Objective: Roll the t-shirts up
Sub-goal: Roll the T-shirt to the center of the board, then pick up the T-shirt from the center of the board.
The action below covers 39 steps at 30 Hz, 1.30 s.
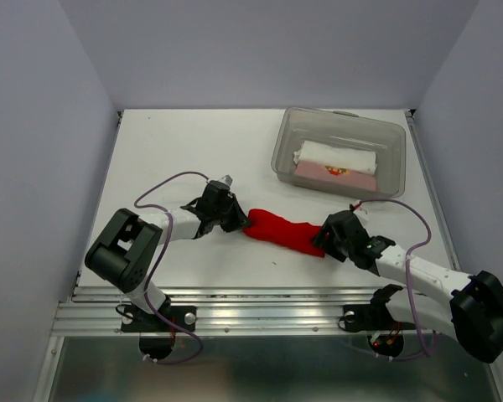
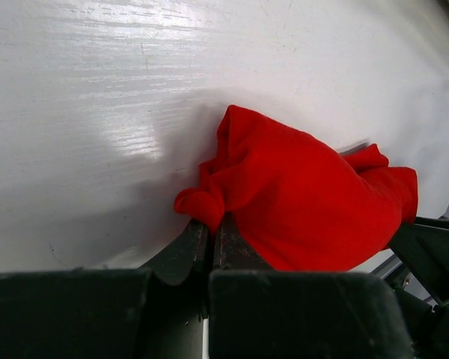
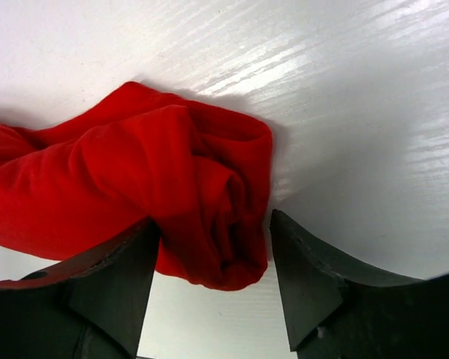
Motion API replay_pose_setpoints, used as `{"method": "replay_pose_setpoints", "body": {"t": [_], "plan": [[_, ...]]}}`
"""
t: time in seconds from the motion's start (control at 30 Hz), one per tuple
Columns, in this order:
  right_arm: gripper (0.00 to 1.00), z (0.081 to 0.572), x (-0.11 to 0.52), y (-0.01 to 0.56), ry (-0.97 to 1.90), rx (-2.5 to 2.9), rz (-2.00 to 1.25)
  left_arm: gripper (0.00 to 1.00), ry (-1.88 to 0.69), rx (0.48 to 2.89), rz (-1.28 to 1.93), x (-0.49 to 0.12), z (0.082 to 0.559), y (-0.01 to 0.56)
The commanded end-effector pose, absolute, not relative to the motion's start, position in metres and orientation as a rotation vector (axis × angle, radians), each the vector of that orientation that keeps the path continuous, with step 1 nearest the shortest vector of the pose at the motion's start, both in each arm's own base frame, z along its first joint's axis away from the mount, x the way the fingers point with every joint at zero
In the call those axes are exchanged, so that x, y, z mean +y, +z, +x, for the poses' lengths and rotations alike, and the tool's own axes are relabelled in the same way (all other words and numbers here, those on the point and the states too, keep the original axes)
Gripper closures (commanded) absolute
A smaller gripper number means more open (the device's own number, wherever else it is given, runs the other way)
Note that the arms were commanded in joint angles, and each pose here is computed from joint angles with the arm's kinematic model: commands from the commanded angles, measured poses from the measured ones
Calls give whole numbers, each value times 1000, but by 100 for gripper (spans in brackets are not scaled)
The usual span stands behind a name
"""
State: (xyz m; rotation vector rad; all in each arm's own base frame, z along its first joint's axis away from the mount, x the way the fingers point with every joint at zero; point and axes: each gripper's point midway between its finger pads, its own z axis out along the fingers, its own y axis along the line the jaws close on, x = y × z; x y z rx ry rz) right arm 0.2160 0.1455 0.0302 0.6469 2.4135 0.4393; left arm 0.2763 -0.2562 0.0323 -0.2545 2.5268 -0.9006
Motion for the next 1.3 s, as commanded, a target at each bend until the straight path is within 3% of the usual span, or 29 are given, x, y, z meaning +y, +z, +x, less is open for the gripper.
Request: {"method": "replay_pose_setpoints", "body": {"t": [0.0,0.1,0.2,0.3,0.97,1.27], "plan": [[40,205,138,2,403,2463,667,100,-889,2528,-212,-259,278,37],[58,209,142,0,414,2464,647,100,-893,2527,-209,-259,278,38],[86,214,141,1,388,2462,630,100,-883,2531,-195,-259,279,40],[99,218,139,6,376,2451,630,100,-881,2518,-172,-260,281,47],[99,266,132,175,369,2154,504,100,-906,2279,-4,-269,307,186],[99,294,107,223,177,2033,464,100,-897,2154,41,-281,337,249]]}}
